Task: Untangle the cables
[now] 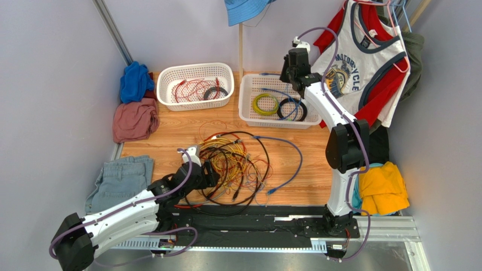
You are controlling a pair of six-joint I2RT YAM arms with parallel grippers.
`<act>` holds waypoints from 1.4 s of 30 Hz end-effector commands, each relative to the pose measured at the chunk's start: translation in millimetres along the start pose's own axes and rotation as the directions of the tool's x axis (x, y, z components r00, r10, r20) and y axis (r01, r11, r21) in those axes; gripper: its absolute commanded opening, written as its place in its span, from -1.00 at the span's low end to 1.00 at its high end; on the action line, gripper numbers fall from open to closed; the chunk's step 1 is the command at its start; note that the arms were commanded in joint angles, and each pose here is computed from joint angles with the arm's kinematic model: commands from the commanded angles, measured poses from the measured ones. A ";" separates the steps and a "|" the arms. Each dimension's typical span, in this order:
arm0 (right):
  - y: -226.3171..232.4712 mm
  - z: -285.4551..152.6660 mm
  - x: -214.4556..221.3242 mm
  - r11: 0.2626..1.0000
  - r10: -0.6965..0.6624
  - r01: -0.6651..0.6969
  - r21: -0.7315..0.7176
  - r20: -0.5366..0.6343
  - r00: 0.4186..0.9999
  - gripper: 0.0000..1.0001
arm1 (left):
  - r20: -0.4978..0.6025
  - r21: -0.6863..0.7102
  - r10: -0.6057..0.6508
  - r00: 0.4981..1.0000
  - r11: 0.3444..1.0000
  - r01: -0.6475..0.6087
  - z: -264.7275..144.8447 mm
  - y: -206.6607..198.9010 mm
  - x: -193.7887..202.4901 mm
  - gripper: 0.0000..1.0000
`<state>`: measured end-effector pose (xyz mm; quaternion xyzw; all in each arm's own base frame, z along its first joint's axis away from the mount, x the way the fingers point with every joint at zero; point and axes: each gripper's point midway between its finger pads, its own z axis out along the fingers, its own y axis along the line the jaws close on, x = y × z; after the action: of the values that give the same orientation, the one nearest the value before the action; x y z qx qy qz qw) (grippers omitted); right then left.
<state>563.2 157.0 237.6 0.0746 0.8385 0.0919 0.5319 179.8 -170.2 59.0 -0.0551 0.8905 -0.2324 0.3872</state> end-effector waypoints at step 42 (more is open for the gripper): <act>74.5 -289.4 306.1 0.870 -0.374 0.217 -0.443 -0.305 0.876 0.13 | 0.084 0.083 -0.038 0.996 0.996 0.031 -27.7 -31.1 -42.2 0.48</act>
<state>165.6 284.5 95.4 -0.2260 0.8961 0.1985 0.3264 182.7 -176.8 103.6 -0.0579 0.8690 -0.2703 0.4104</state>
